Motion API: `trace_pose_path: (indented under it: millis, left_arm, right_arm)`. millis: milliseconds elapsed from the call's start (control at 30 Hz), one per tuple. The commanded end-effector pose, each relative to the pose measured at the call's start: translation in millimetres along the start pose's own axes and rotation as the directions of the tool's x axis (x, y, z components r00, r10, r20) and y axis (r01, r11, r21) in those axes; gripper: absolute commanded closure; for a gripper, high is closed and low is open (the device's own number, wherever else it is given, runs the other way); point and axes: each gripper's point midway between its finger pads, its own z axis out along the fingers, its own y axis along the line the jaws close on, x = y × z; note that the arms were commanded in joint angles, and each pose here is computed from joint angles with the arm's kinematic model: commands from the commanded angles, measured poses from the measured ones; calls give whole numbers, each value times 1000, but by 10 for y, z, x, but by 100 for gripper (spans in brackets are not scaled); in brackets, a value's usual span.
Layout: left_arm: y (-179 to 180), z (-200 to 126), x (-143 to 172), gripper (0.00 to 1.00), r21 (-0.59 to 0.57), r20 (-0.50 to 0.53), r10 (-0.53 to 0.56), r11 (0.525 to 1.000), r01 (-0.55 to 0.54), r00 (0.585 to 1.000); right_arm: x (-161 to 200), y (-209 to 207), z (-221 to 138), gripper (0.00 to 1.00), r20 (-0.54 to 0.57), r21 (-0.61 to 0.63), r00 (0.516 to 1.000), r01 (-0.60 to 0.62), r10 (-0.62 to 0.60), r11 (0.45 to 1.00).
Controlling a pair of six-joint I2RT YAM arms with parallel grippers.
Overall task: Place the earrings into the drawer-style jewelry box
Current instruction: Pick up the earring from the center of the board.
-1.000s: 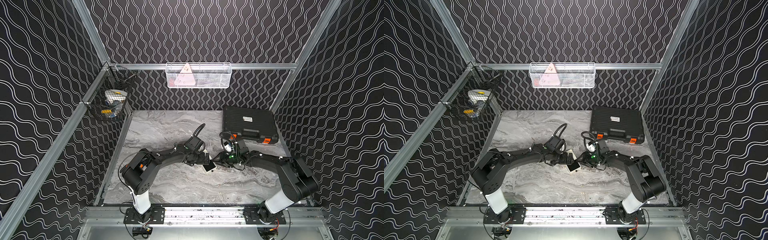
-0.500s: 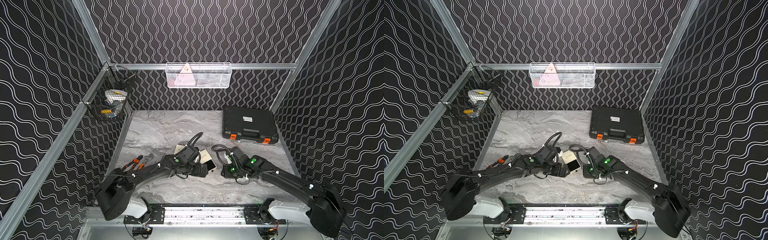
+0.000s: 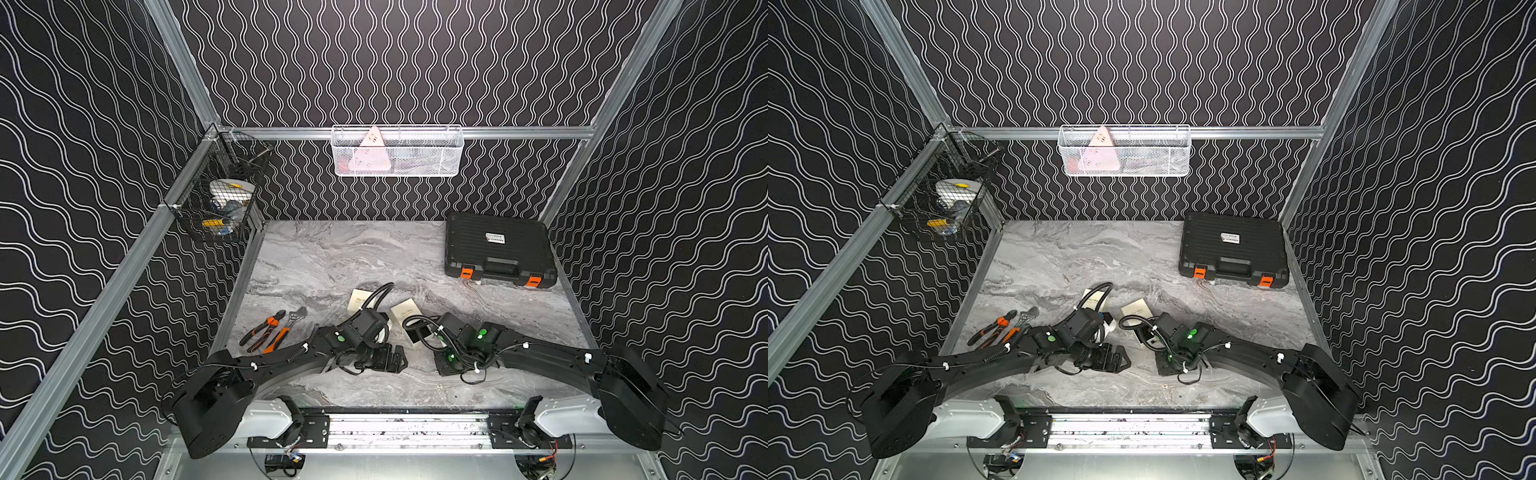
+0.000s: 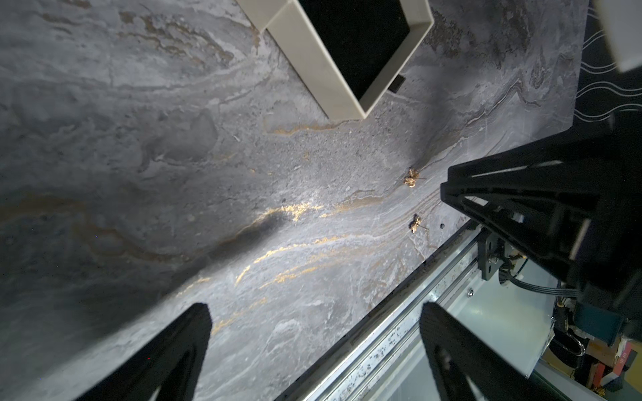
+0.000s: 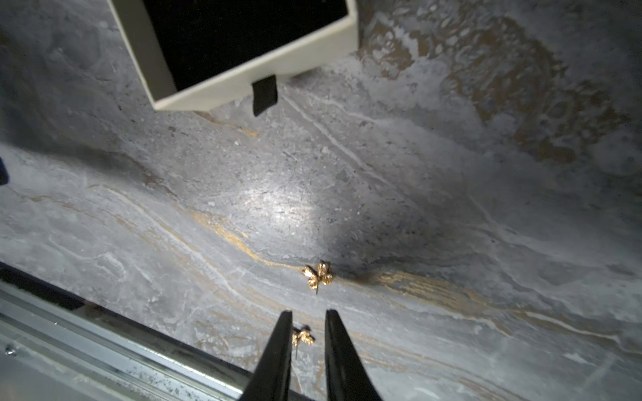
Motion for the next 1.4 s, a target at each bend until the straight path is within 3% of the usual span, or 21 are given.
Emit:
trace_pose_path:
  millis: [0, 267, 1033, 1200, 1300, 1367]
  left_arm:
    - [-38, 26, -24, 1, 25, 6, -7, 1000, 6, 1000]
    - [-34, 84, -33, 2, 28, 0, -14, 1000, 14, 1000]
    - [30, 16, -67, 2, -20, 27, 11, 1000, -10, 1000]
    - [-89, -99, -242, 2, 2, 83, 55, 998, -56, 995]
    - [-271, -207, -380, 2, 88, 94, 51, 994, -60, 994]
    - [-521, -336, -475, 3, 206, 126, 97, 971, -122, 987]
  right_arm:
    - [-25, 3, 50, 78, 13, -1, 1000, -14, 14, 1000]
    - [-39, 11, 141, 80, 9, 1, 1000, -11, 11, 1000]
    - [-42, -25, 180, 100, 21, 1, 999, -30, 30, 1000]
    - [-235, 221, -94, 100, 81, -195, 996, -30, 47, 980]
    - [-403, 380, -350, 100, 139, -395, 988, -10, 71, 919]
    - [-523, 455, -546, 100, 184, -531, 977, 11, 103, 848]
